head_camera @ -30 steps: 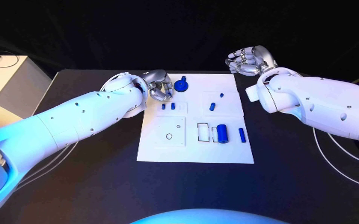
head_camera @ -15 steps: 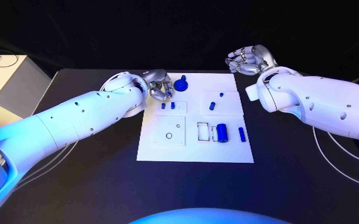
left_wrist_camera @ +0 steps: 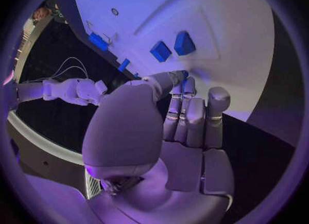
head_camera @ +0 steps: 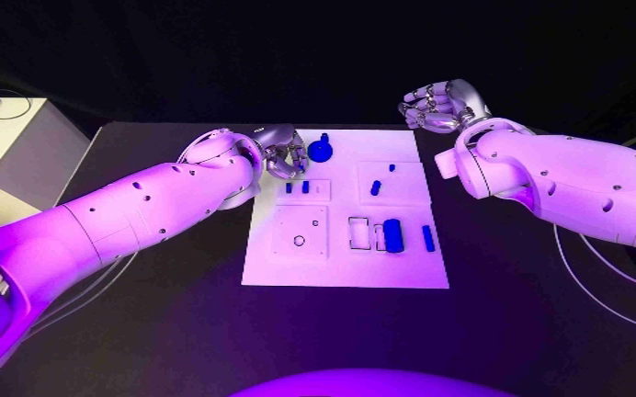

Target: Assemble the parts on the task board

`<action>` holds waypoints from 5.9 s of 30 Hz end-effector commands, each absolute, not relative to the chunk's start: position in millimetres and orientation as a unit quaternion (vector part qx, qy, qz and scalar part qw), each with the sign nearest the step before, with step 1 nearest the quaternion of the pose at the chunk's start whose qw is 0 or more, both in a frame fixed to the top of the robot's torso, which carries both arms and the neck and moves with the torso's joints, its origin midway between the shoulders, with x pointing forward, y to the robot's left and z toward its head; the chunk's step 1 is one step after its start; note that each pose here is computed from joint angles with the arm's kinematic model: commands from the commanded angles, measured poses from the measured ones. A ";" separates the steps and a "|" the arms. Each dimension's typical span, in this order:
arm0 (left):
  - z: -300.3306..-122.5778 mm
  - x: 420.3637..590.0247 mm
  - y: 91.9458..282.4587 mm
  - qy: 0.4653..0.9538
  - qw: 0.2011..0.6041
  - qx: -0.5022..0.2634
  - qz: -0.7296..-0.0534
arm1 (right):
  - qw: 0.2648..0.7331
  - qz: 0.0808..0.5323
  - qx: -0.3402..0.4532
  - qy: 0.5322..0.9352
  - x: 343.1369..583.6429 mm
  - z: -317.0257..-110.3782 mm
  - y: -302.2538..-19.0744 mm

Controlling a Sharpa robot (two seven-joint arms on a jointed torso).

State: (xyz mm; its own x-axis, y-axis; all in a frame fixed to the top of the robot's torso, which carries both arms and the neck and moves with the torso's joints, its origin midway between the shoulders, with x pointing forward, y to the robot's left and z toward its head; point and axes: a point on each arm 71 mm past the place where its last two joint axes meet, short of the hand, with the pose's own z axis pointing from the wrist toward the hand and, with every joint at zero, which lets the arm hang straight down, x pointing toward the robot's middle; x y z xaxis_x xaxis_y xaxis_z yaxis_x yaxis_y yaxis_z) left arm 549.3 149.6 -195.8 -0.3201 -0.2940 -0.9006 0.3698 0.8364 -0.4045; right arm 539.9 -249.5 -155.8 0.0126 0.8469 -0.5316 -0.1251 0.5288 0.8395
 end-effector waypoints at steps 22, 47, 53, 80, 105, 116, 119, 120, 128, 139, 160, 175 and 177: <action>-204.8 545.8 143.2 0.778 0.565 0.047 -0.272 | 0.642 0.384 0.294 0.594 539.8 -155.3 -248.0; -201.9 545.4 145.9 0.764 0.583 0.044 -0.273 | 0.643 0.383 0.295 0.594 539.6 -155.2 -249.6; -201.2 545.1 146.8 0.763 0.585 0.041 -0.272 | 0.643 0.382 0.295 0.594 539.6 -155.2 -249.9; -201.5 554.8 176.5 0.771 0.590 0.017 -0.238 | 0.632 0.376 0.258 0.627 537.8 -158.6 -253.1; -173.8 537.4 246.6 0.601 0.435 -0.335 -0.580 | 0.649 0.202 -0.084 0.729 527.8 -178.6 -240.3; -169.4 513.5 257.3 0.531 0.396 -0.391 -0.639 | 0.651 0.158 -0.135 0.730 525.0 -193.6 -228.5; -168.0 509.6 257.0 0.522 0.394 -0.396 -0.644 | 0.649 0.156 -0.142 0.731 523.7 -197.6 -224.1; -167.7 508.9 256.8 0.521 0.394 -0.396 -0.645 | 0.649 0.156 -0.143 0.731 523.5 -198.3 -223.2; -165.3 503.5 254.2 0.516 0.391 -0.397 -0.651 | 0.647 0.151 -0.149 0.733 522.8 -205.7 -215.8; -165.0 502.1 254.5 0.517 0.391 -0.399 -0.649 | 0.646 0.158 -0.148 0.732 522.4 -208.5 -208.6; -165.1 501.1 254.6 0.523 0.392 -0.399 -0.643 | 0.631 0.146 -0.158 0.745 519.7 -218.5 -198.1; -165.4 501.1 256.3 0.525 0.394 -0.400 -0.640 | 0.642 0.149 -0.166 0.734 514.8 -217.0 -190.7; -165.4 501.1 256.4 0.525 0.394 -0.400 -0.639 | 0.647 0.151 -0.166 0.729 514.2 -216.1 -189.7</action>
State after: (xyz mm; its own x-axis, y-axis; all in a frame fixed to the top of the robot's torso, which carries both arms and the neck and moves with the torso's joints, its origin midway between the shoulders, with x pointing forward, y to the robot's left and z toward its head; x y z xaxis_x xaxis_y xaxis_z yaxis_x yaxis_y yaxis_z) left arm 501.3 257.3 -166.4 -0.3680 -0.9249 0.0961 0.0798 -0.1344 -0.9877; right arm 521.4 -198.4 -204.2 -0.0732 -0.0186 -0.9971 -0.4012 0.9159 0.0124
